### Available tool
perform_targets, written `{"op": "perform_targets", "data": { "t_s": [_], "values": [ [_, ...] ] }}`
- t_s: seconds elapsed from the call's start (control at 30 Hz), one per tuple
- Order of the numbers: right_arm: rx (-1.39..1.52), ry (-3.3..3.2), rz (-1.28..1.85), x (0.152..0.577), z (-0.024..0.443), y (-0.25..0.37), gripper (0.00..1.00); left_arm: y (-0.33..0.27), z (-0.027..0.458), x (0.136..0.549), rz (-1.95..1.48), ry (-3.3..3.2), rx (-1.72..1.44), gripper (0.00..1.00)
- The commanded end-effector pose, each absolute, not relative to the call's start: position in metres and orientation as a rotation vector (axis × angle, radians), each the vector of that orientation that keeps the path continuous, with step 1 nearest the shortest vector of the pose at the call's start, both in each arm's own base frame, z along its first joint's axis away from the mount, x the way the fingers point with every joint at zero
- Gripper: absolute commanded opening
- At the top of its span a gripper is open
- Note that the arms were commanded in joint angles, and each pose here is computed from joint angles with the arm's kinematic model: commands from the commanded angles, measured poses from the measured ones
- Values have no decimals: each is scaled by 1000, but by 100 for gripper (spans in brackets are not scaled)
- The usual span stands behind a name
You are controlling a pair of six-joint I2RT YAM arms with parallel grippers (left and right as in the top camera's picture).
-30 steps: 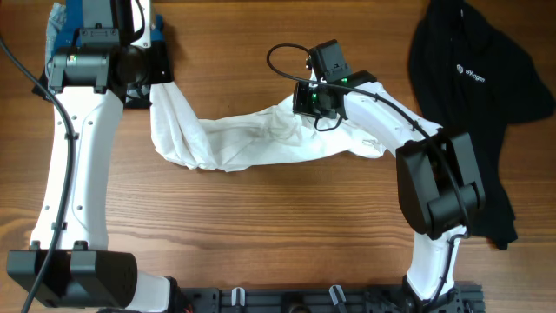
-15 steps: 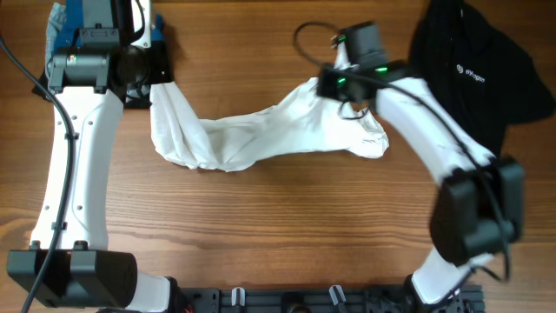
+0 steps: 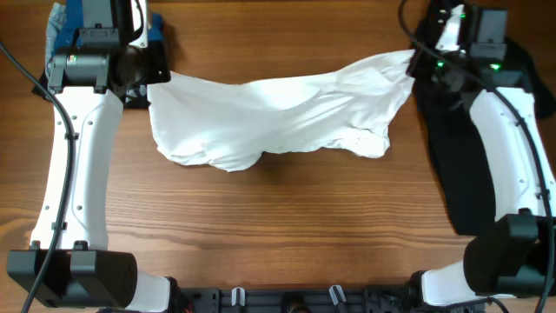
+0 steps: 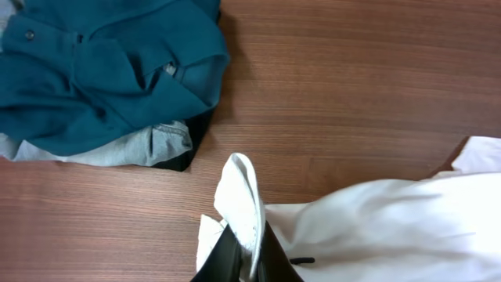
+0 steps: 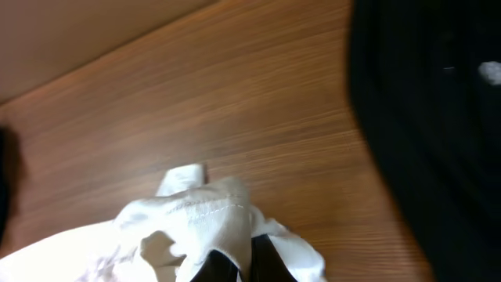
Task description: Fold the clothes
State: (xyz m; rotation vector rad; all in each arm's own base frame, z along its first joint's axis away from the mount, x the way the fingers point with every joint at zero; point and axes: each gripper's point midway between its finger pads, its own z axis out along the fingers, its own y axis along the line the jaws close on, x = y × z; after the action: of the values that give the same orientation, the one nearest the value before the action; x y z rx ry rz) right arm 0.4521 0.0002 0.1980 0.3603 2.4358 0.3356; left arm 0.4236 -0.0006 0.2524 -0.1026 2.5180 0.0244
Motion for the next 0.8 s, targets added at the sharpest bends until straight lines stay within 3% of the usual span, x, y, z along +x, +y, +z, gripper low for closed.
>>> {"op": "perform_targets", "data": {
  "t_s": [0.0,0.1,0.27,0.47,0.77],
  "values": [
    [289,2407,301,450,214,-5,4,6,264,426,52,2477,-106,4],
    [202,2366,352,447,232,4,4,6,280,434,46,2400,-107,4],
    [203,2140,300,421,327,-17,4,6,375,418,23,2118,-108,4],
    [318,1817,166,335,441,-67,4,8,495,337,-2,1755,-107,4],
    [297,1536,-2,212,519,-54,4,8,568,226,-27,1479,-97,4]
  ]
}}
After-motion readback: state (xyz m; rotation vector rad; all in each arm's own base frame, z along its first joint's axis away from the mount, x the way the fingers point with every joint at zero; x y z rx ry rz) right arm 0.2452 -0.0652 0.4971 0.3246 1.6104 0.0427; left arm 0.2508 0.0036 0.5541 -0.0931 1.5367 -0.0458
